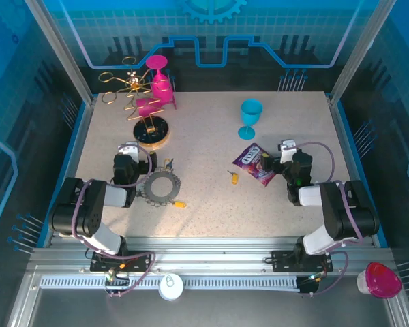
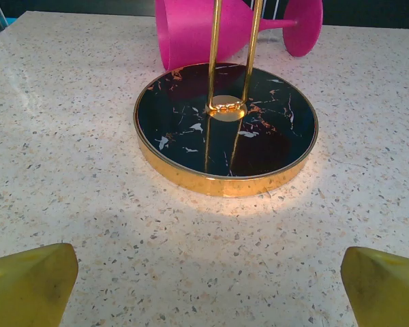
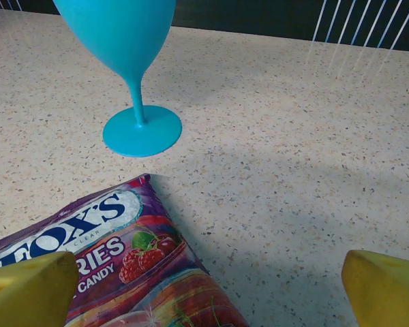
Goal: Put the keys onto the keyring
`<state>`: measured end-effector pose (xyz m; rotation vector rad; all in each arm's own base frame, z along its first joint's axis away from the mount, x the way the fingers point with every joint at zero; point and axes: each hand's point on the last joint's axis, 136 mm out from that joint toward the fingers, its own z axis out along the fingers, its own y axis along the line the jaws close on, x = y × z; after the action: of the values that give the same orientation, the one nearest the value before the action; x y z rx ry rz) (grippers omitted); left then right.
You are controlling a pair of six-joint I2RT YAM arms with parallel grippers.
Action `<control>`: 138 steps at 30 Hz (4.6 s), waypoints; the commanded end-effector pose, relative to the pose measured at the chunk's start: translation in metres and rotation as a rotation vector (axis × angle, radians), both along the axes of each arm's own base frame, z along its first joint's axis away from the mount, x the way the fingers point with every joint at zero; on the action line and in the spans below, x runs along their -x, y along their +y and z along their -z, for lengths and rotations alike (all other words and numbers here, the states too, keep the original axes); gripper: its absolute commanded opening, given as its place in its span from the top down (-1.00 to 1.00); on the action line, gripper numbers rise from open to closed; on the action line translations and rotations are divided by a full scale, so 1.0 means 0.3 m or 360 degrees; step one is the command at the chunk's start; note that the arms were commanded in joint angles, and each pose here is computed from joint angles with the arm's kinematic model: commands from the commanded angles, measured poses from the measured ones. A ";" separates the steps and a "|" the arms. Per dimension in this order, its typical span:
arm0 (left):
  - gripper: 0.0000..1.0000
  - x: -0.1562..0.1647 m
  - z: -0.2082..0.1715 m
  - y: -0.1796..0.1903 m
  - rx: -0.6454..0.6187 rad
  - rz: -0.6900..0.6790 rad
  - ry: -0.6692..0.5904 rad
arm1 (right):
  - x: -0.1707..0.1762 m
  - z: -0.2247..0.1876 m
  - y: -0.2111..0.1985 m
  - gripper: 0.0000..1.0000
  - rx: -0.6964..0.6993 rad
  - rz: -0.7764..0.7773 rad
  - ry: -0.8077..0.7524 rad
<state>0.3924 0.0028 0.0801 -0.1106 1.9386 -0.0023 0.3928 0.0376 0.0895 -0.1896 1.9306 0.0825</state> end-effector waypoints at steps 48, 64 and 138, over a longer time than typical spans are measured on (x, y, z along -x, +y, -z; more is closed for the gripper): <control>-0.98 0.240 -0.296 0.040 0.0353 -0.0194 0.0063 | 0.317 -0.216 -0.057 -0.99 -0.0569 0.0417 0.0376; -0.98 0.422 -0.122 -0.162 0.1055 -0.0231 0.0801 | 0.488 -0.129 0.269 -0.99 -0.0639 0.0152 0.1001; 0.58 0.115 0.166 -0.450 0.0011 -0.0311 0.1445 | 0.370 -0.057 0.550 -0.59 -0.0391 -0.0092 0.1159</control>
<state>0.3582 -0.1345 0.0294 -0.3879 2.8140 0.1499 0.2790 0.1986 0.0991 -0.0621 2.6258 0.4738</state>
